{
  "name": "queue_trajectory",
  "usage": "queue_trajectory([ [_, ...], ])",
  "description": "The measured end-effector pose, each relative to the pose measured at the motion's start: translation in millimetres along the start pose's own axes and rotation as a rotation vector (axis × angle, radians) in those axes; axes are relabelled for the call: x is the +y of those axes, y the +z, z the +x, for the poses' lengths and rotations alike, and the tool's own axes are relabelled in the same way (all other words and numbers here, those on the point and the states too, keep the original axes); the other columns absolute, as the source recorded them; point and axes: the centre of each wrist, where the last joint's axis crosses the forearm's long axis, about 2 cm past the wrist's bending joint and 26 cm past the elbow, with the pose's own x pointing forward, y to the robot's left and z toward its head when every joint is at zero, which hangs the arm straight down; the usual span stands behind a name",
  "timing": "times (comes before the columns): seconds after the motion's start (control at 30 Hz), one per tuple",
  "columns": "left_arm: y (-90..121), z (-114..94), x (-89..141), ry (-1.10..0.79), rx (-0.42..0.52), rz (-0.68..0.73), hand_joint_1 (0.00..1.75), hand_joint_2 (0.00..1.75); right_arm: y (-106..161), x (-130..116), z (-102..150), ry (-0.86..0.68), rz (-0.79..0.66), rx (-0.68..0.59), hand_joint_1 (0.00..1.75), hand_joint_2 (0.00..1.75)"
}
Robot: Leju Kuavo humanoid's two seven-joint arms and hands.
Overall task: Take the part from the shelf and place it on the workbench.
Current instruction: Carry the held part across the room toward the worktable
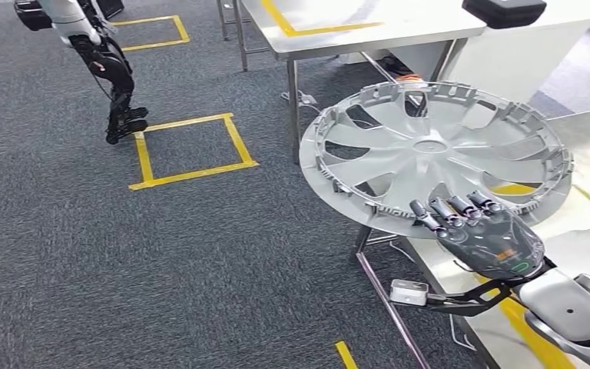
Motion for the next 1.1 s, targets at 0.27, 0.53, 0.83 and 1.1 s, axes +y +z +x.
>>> queue_trajectory([
  [0.27,-0.3,-2.0,1.5,-0.002,0.003,0.0,0.0,1.75,-0.9,0.9,-0.6,0.002,0.0,0.001,1.75,1.75],
  [0.53,0.0,2.1,7.8,-0.008,-0.009,0.004,0.0,1.75,-4.0,2.5,-0.1,-0.006,-0.002,-0.004,1.75,1.75],
  [0.83,0.2,1.8,1.4,-0.017,-0.007,-0.006,0.0,1.75,-6.9,4.6,-0.4,-0.008,-0.001,-0.007,1.75,1.75],
  [1.1,-0.2,-0.5,3.3,-0.025,-0.003,-0.001,0.0,1.75,-7.7,7.2,-0.1,-0.009,0.014,-0.009,1.75,1.75],
])
